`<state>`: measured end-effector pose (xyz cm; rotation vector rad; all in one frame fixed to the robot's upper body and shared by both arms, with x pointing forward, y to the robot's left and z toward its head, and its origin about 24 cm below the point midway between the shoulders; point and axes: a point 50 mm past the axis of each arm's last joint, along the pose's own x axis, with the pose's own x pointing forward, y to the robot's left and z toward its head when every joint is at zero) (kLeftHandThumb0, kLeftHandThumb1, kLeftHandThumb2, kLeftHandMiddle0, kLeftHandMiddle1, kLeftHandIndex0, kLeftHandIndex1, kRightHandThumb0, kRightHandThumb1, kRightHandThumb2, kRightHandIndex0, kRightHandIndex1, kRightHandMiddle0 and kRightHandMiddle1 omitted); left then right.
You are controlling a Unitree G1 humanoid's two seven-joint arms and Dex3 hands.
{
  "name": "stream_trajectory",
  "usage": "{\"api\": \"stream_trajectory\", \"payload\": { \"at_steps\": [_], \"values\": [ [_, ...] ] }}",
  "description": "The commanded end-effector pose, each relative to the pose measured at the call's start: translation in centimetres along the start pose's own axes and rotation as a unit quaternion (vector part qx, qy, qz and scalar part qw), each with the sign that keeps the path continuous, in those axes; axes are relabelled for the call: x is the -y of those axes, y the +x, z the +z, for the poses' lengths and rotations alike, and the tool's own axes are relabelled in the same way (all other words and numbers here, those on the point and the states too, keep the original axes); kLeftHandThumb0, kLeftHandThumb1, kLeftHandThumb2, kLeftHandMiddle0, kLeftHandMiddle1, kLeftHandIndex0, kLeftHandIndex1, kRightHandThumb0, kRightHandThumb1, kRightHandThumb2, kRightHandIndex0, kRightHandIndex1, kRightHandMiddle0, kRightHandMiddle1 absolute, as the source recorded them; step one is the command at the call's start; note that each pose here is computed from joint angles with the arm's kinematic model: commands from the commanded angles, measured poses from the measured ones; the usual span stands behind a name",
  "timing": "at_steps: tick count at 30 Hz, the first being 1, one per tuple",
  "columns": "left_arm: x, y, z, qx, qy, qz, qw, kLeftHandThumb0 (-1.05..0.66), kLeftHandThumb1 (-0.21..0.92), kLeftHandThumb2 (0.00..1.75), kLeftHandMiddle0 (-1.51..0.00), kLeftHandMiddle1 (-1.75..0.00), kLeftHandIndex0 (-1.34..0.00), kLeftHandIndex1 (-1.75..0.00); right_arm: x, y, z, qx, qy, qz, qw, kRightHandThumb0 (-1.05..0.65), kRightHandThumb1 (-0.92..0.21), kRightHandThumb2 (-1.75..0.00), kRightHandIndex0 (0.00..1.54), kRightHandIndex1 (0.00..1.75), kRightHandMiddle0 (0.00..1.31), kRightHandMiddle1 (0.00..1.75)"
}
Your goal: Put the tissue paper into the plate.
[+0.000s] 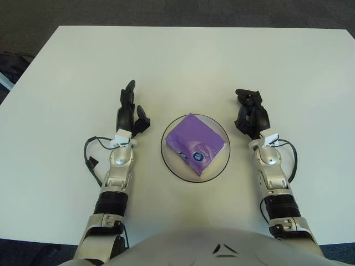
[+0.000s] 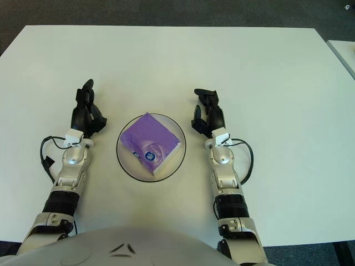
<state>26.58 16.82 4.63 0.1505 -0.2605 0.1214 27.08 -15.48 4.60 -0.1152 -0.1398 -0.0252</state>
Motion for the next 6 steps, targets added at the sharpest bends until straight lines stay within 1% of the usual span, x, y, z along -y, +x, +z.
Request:
{"api": "stream_trajectory", "payload": {
  "at_steps": [1,6],
  "values": [
    [-0.21,-3.91,-3.99,-0.112,0.022,-0.005,0.993,-0.76,0.92,1.02,-0.19,-0.03,0.00,-0.57,-0.02,-3.04,-4.73,-0.138,-0.005,0.002,0.990,-0.59,-0.92,-0.93,0.25,0.51,0.00,1.06],
    [-0.22,-4.05,-4.06,-0.114,0.027,-0.007,0.993,-0.76,0.92,1.01,-0.19,-0.03,0.00,-0.56,-0.06,-3.06,-4.73,-0.139,-0.003,0.001,0.990,-0.59,-0.92,-0.93,0.25,0.51,0.00,1.06]
  ]
}}
